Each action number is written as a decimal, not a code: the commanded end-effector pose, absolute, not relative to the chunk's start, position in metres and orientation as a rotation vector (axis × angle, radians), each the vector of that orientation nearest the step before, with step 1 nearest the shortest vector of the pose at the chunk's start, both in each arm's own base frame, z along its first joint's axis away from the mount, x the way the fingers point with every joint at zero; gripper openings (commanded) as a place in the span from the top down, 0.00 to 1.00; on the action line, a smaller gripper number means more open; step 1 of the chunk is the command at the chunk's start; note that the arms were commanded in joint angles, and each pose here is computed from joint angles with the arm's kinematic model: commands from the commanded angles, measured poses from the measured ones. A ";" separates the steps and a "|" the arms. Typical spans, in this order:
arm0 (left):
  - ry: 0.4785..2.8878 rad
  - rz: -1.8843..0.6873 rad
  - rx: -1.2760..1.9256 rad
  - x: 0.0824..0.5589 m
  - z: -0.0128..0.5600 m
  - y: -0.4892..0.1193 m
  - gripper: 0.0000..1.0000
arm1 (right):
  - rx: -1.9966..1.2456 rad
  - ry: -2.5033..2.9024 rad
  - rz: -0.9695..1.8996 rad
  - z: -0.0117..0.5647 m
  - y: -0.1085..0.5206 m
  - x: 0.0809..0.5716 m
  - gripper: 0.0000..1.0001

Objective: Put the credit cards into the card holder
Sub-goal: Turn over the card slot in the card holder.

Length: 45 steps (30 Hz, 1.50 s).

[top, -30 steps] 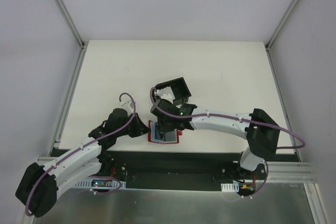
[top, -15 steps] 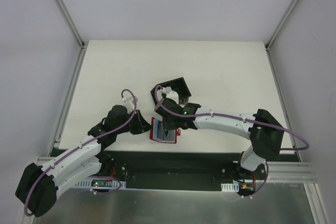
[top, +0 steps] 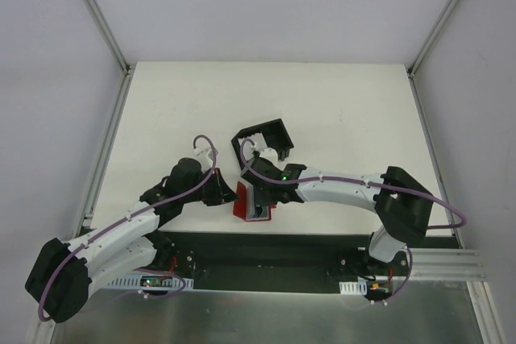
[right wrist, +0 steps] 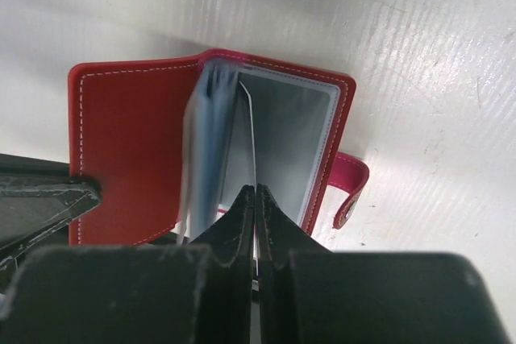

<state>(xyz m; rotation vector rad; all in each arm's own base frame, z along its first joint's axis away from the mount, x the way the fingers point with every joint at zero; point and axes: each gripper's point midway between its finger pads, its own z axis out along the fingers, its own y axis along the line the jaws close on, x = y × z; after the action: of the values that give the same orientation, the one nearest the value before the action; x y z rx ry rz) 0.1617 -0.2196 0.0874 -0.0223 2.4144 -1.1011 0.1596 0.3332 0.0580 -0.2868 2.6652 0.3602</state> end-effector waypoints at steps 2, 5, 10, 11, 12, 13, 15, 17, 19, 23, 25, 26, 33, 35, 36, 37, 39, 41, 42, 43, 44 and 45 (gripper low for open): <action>2.397 -1.084 -0.040 0.167 0.087 -0.220 1.00 | -0.245 2.637 0.406 0.068 0.331 0.163 1.00; 2.425 -1.050 -0.081 0.165 0.077 -0.215 1.00 | -0.260 2.625 0.424 0.073 0.334 0.163 0.99; 2.486 -0.967 -0.154 0.162 0.054 -0.203 1.00 | -0.292 2.580 0.411 0.091 0.337 0.166 1.00; 2.496 -0.956 -0.167 0.161 0.051 -0.202 1.00 | -0.303 2.570 0.394 0.095 0.336 0.166 1.00; 2.499 -0.950 -0.175 0.161 0.049 -0.201 1.00 | -0.303 2.568 0.375 0.097 0.334 0.167 1.00; 2.500 -0.942 -0.179 0.161 0.048 -0.200 1.00 | -0.305 2.565 0.361 0.098 0.333 0.168 1.00; 2.499 -0.922 -0.198 0.163 0.046 -0.197 1.00 | -0.313 2.549 0.362 0.103 0.333 0.169 1.00; 2.521 -0.901 -0.205 0.160 0.042 -0.194 1.00 | -0.320 2.517 0.390 0.113 0.336 0.169 1.00; 2.531 -0.883 -0.216 0.159 0.039 -0.192 1.00 | -0.342 2.510 0.438 0.120 0.343 0.167 1.00; 2.531 -0.878 -0.213 0.159 0.039 -0.191 1.00 | -0.358 2.531 0.404 0.117 0.343 0.165 1.00; 2.532 -0.884 -0.209 0.158 0.039 -0.192 1.00 | -0.344 2.521 0.385 0.119 0.340 0.167 1.00; 2.531 -0.881 -0.210 0.159 0.039 -0.191 1.00 | -0.341 2.513 0.364 0.121 0.336 0.168 1.00; 2.519 -0.894 -0.201 0.159 0.042 -0.193 1.00 | -0.360 2.462 0.445 0.138 0.344 0.170 0.99; 2.514 -0.897 -0.199 0.159 0.044 -0.193 1.00 | -0.386 2.468 0.508 0.139 0.357 0.164 1.00; 2.508 -0.905 -0.194 0.160 0.046 -0.194 1.00 | -0.405 2.474 0.534 0.138 0.364 0.159 1.00; 2.503 -0.911 -0.189 0.160 0.048 -0.194 1.00 | -0.421 2.488 0.552 0.134 0.370 0.156 1.00; 2.495 -0.917 -0.183 0.160 0.049 -0.195 1.00 | -0.439 2.519 0.586 0.129 0.380 0.149 1.00; 2.493 -0.916 -0.179 0.160 0.049 -0.194 1.00 | -0.469 2.550 0.608 0.124 0.386 0.140 1.00; 2.492 -0.917 -0.178 0.160 0.049 -0.194 1.00 | -0.473 2.558 0.612 0.123 0.387 0.137 1.00; 2.488 -0.922 -0.177 0.161 0.051 -0.195 1.00 | -0.487 2.565 0.615 0.121 0.388 0.133 1.00; 2.489 -0.919 -0.178 0.161 0.051 -0.195 1.00 | -0.493 2.575 0.609 0.120 0.386 0.130 0.99; 2.488 -0.922 -0.177 0.161 0.051 -0.195 1.00 | -0.496 2.587 0.602 0.117 0.385 0.127 1.00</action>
<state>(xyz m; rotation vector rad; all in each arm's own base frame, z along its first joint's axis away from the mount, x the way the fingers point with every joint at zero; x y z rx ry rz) 0.1621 -0.1952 0.0505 -0.1994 2.4956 -0.9241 0.1421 0.3733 0.1124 -0.4577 2.5590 0.5379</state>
